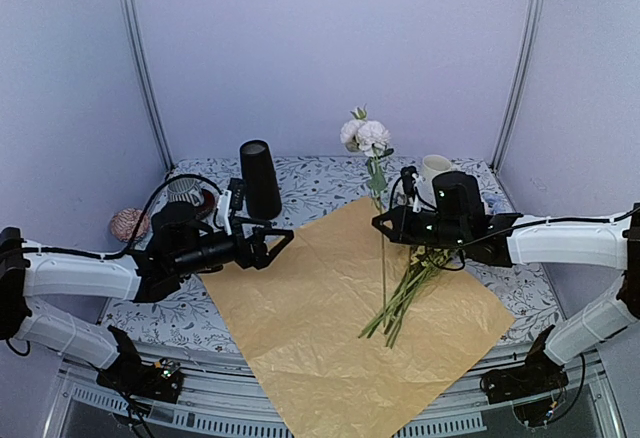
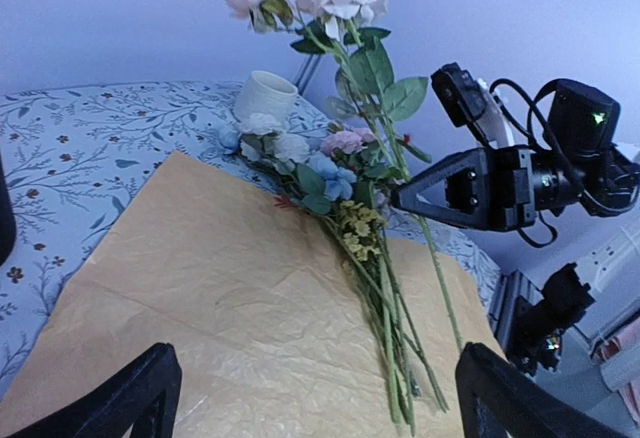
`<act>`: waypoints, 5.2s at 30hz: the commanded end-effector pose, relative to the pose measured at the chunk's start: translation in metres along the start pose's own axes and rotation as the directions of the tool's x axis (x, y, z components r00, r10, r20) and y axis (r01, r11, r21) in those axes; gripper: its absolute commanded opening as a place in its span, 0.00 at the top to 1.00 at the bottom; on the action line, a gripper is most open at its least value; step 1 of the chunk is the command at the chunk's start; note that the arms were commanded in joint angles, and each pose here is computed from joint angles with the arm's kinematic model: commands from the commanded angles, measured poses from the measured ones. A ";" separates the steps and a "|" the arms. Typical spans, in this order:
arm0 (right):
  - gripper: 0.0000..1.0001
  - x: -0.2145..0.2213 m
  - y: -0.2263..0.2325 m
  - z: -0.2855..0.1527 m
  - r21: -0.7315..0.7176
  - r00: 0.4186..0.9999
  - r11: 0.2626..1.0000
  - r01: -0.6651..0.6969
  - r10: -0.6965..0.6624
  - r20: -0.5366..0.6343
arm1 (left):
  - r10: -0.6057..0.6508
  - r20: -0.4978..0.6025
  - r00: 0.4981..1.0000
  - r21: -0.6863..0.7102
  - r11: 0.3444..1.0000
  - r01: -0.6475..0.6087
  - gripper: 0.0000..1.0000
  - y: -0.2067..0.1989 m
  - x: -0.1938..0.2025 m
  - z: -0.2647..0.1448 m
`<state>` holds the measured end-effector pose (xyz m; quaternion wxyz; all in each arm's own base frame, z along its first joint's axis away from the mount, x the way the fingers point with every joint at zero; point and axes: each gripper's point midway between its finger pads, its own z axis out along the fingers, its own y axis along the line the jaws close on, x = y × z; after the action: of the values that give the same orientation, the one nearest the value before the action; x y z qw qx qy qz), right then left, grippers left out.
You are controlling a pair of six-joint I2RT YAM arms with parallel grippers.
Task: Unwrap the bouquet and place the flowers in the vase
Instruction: Pick up the fake flower from the flattened wrapping paper, then pass from the right arm to the left, then place the fake flower in the vase.
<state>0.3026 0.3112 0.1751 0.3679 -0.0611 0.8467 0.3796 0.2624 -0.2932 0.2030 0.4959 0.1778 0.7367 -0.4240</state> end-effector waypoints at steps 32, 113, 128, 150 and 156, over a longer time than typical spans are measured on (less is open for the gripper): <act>0.97 0.009 0.146 -0.027 -0.345 0.844 0.781 0.520 -0.409 0.347 | -0.074 0.080 0.994 0.505 0.863 0.023 0.47 -0.127 -0.042 0.061; 0.01 -0.010 0.009 -0.044 0.186 0.651 0.769 0.611 -0.622 0.434 | 0.433 0.609 0.665 -0.520 0.850 -0.077 0.98 0.056 -0.371 -0.135; 0.01 -0.009 0.012 -0.045 0.168 0.657 0.771 0.614 -0.618 0.432 | 0.367 0.499 0.785 -0.472 0.875 -0.110 0.98 0.111 -0.332 -0.059; 0.01 -0.004 0.012 -0.033 0.149 0.672 0.768 0.623 -0.623 0.400 | 0.204 0.122 0.971 -0.454 0.882 -0.128 0.93 0.191 -0.229 0.047; 0.01 -0.004 0.012 -0.031 0.149 0.675 0.768 0.623 -0.624 0.395 | 0.162 0.065 0.985 -0.470 0.876 -0.113 0.90 0.204 -0.211 0.055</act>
<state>0.2786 0.2923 0.1926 0.6481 -0.2668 0.6768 0.2253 0.5253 -0.1774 0.3000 0.6090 0.0735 0.7609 -0.2115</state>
